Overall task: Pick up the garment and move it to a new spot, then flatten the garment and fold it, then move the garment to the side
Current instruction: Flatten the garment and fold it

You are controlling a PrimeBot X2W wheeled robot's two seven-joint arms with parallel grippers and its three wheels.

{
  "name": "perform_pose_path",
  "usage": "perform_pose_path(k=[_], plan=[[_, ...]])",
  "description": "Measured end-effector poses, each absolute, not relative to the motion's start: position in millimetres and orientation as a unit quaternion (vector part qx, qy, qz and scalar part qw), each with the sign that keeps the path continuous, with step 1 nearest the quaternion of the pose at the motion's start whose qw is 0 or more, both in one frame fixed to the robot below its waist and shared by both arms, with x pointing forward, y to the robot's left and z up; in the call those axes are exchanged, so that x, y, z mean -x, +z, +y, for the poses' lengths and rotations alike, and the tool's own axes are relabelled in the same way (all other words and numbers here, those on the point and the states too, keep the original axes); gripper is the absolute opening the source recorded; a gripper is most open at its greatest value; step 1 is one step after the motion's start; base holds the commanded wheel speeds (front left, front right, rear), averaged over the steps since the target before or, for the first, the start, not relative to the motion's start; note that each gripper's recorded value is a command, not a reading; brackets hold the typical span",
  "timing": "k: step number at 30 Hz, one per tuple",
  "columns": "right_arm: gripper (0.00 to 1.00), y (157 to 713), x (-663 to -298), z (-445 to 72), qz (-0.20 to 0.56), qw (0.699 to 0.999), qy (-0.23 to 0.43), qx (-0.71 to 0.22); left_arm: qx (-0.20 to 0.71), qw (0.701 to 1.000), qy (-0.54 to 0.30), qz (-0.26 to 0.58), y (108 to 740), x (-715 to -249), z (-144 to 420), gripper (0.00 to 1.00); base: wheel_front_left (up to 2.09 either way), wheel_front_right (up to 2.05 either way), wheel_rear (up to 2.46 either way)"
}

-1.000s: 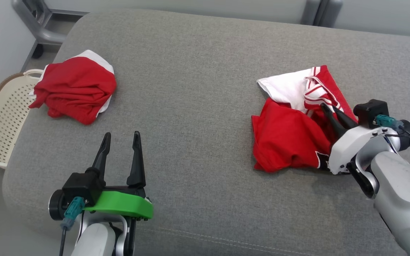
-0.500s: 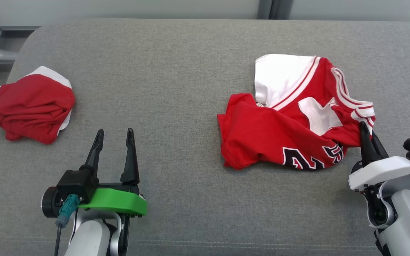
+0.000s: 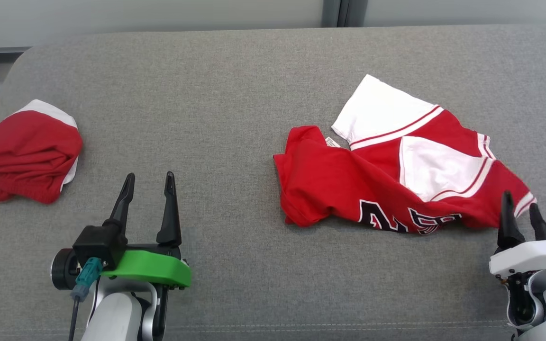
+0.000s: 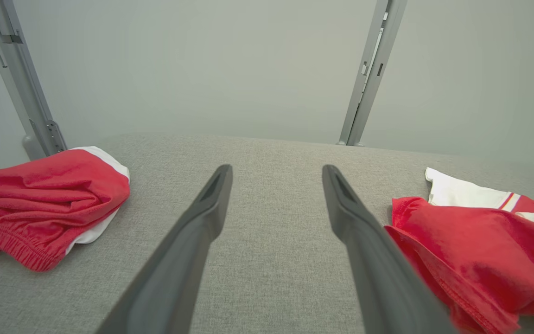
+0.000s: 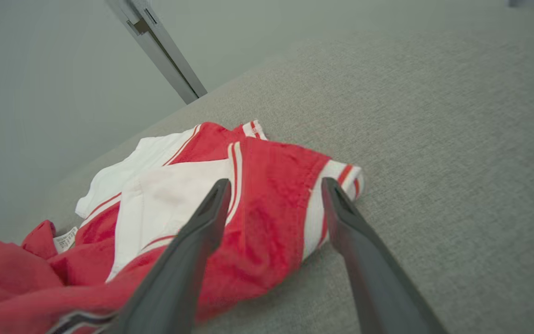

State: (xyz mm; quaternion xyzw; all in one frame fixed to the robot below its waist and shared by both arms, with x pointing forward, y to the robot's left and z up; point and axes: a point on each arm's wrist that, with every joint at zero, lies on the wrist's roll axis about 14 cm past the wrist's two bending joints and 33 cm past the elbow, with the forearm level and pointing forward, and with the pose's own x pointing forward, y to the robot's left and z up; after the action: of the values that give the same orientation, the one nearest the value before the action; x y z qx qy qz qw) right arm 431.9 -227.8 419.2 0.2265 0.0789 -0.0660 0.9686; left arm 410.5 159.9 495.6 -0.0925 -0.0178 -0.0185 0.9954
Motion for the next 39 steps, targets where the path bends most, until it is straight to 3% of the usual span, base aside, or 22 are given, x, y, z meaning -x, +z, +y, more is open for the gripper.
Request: perform_pose_path(k=[8,16,25,39], plan=[[1.00,471.8,-428.6,-254.8,-0.010,0.977,-0.084,-0.195,0.085,0.996,-0.006,-0.021,498.2,-405.2,170.4,1.00,0.00,0.00,0.00],[1.00,521.6,-423.3,-227.4,-0.066,0.991,-0.012,-0.117,0.082,0.996,-0.001,-0.023,503.8,-396.9,172.4,1.00,0.00,0.00,0.00],[1.00,527.1,-393.4,-174.8,-0.045,0.995,0.075,-0.056,0.078,0.997,-0.009,-0.021,507.9,-383.9,170.9,1.00,0.00,0.00,0.00],[1.00,523.5,-370.6,-163.4,-0.027,0.995,0.086,-0.054,0.074,0.997,-0.015,-0.011,506.4,-378.5,168.0,1.00,0.00,0.00,0.00]])
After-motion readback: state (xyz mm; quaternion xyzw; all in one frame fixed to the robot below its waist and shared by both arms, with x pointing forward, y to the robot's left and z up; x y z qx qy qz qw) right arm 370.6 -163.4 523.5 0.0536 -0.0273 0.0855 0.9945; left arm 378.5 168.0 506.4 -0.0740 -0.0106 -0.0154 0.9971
